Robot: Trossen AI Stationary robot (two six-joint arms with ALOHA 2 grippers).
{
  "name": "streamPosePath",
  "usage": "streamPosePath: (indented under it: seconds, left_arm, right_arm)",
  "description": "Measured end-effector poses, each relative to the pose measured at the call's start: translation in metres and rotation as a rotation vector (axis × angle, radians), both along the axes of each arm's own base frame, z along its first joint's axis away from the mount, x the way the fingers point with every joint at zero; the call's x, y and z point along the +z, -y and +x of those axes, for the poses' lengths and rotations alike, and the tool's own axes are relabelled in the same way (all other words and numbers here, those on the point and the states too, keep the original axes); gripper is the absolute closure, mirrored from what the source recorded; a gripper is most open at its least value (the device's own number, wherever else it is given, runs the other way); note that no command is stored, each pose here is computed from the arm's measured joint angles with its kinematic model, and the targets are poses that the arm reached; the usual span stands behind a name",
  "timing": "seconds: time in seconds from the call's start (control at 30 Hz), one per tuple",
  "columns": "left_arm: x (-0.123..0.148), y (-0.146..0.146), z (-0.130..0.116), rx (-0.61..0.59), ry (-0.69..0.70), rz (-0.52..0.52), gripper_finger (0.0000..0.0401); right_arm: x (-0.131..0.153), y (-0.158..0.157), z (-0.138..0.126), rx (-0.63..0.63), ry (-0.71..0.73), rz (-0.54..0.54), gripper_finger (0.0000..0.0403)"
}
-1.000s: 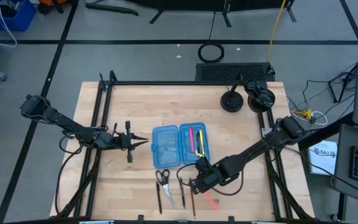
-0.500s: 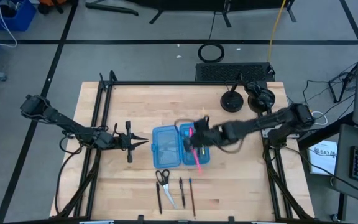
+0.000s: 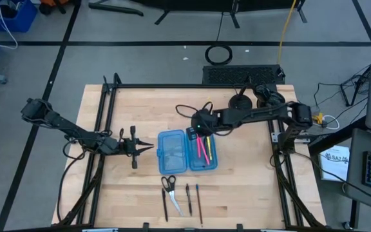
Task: Pick & place school supplies into a supply box
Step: Put the pink pencil into the blue supply box
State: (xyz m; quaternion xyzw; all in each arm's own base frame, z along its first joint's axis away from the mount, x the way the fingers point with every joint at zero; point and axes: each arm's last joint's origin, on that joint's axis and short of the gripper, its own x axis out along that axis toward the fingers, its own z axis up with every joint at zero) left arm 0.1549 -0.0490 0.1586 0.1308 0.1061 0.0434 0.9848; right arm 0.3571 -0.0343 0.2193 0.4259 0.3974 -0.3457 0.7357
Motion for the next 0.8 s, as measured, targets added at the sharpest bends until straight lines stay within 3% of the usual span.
streamPosePath:
  seconds: [0.57,0.8]
  left_arm:
    - [-0.001,0.0,0.0,0.0,-0.006,0.006,0.0364]
    - [0.0,0.0,0.0,0.0,-0.004,0.004,0.0364]
  right_arm:
    - [-0.02,0.01,0.004,0.009,-0.071,0.024,0.039]
    - [-0.042,0.011,0.011,0.012,-0.114,0.026,0.039]
